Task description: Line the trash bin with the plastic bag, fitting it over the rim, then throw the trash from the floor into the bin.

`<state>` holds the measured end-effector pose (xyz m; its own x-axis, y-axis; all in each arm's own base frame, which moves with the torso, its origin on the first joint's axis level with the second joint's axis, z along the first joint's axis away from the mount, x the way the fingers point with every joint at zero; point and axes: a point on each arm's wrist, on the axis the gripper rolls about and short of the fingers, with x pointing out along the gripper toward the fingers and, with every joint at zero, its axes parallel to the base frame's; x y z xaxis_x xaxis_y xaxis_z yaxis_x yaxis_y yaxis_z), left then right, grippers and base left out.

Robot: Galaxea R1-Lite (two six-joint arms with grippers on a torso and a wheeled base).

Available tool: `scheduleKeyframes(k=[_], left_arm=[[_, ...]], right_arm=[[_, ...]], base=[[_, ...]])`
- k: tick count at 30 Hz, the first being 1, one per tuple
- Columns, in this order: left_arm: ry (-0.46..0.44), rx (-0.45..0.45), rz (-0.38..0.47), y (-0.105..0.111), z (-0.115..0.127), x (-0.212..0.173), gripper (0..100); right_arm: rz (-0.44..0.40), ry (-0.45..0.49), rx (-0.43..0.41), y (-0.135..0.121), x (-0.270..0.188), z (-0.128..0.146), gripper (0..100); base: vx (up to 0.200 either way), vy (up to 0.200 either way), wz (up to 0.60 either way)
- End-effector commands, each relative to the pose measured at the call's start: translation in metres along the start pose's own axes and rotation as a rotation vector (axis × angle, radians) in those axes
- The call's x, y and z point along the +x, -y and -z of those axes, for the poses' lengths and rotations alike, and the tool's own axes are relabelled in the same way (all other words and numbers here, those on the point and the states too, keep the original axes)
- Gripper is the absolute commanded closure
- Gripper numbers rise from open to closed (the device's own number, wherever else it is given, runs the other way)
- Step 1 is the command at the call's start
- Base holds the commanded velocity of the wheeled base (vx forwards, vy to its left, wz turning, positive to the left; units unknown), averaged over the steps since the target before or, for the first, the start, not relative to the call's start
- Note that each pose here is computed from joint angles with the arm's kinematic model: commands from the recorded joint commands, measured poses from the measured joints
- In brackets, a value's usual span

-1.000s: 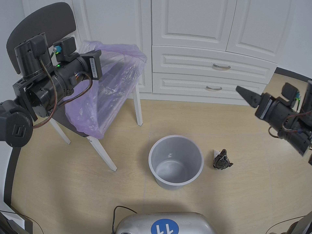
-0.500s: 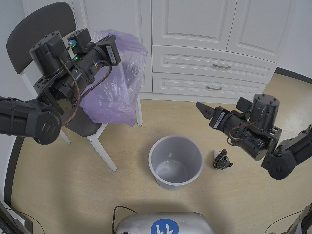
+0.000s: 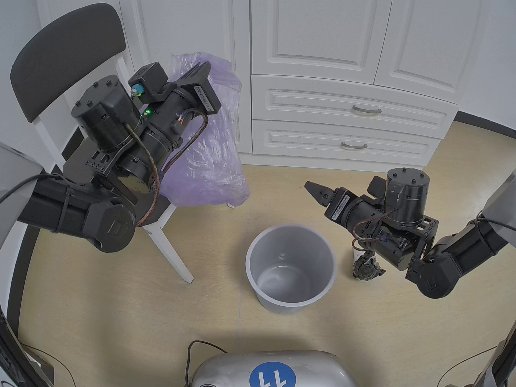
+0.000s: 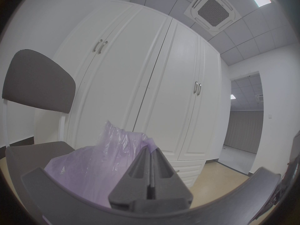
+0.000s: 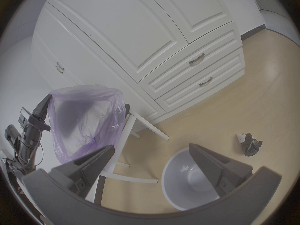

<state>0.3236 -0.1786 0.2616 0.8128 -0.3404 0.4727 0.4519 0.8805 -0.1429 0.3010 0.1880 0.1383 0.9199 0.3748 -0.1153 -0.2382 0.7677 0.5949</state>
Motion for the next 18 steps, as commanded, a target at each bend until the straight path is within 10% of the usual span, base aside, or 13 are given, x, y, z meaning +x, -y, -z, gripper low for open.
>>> scheduleKeyframes(k=[1, 18], left_arm=[[-0.012, 0.001, 0.012, -0.001, 0.005, -0.004, 100], [0.021, -0.015, 0.165, 0.023, -0.043, -0.067, 100]], right_arm=[[-0.024, 0.030, 0.007, -0.009, -0.007, -0.010, 0], [-0.058, -0.081, -0.088, -0.047, -0.030, 0.028, 0]], base=[[0.000, 0.000, 0.00], [0.000, 0.000, 0.00]])
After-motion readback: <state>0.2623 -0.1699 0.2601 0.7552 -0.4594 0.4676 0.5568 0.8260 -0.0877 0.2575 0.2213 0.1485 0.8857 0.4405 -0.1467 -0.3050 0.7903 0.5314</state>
